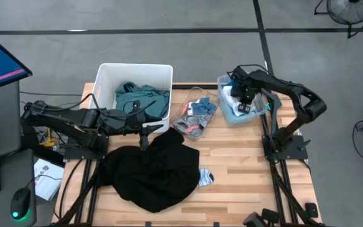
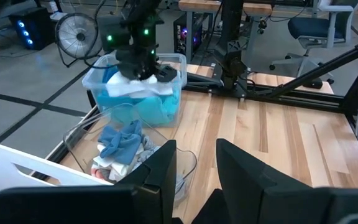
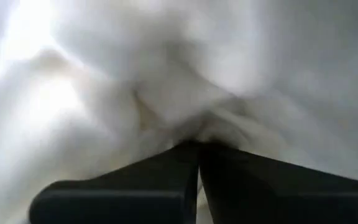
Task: Pick & Place Cloths
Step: Put the white shorts into the right transparent bin, then put the black jacket into the white bin
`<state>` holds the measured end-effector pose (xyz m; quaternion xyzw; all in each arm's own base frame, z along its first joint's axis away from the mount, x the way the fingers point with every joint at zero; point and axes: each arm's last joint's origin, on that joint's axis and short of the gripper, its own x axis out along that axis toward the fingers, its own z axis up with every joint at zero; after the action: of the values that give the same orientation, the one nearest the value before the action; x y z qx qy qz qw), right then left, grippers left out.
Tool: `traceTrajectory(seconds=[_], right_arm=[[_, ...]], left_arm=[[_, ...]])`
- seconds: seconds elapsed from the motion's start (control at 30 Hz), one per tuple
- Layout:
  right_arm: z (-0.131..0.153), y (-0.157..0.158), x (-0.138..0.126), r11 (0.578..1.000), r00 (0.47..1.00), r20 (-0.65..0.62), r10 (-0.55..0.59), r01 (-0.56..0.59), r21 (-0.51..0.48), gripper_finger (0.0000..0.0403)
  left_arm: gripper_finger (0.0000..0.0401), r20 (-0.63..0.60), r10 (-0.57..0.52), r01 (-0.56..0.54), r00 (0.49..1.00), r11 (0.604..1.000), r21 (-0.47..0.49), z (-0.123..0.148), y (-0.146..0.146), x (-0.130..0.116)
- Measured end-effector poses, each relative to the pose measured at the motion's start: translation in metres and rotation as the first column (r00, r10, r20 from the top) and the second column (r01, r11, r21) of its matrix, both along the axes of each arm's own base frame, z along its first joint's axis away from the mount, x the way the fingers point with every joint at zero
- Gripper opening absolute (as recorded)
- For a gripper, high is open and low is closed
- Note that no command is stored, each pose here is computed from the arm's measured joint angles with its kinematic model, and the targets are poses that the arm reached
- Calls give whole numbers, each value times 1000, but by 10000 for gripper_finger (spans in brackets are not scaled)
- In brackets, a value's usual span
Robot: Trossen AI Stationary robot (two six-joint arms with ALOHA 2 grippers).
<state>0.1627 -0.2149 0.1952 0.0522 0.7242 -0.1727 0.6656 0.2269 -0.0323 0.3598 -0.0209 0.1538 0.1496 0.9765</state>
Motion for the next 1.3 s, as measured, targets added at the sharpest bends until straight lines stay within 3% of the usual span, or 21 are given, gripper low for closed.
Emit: traceTrajectory(seconds=[0.27,0.47,0.53,0.63,0.7,0.9,1.03,1.17,1.3], right_arm=[[70,13,-4,988,988,152,32,-8,-155,19],[121,37,-13,965,960,273,64,10,-262,59],[139,53,-14,975,925,369,88,-4,-222,71],[155,81,-13,992,828,550,112,-64,-105,81],[160,102,-8,993,789,605,108,-118,-24,83],[156,160,20,967,805,587,82,-206,147,84],[149,199,44,951,815,574,81,-236,201,98],[140,237,57,942,847,526,76,-234,241,127],[131,270,61,951,875,481,50,-188,243,166]], left_arm=[[99,1,0,0,1000,1000,0,0,0,0],[99,0,0,0,1000,1000,0,0,0,0],[99,1,0,0,1000,1000,0,0,0,0],[99,0,0,0,1000,1000,0,0,0,0],[99,0,0,0,1000,1000,0,0,0,0],[99,0,-1,1,1000,1000,1,0,0,0],[99,-11,-29,29,1000,1000,-3,-1,-1,0],[102,-87,-202,194,976,977,-94,-8,-10,-3],[126,-222,-376,345,900,924,-166,-25,-28,-6]])
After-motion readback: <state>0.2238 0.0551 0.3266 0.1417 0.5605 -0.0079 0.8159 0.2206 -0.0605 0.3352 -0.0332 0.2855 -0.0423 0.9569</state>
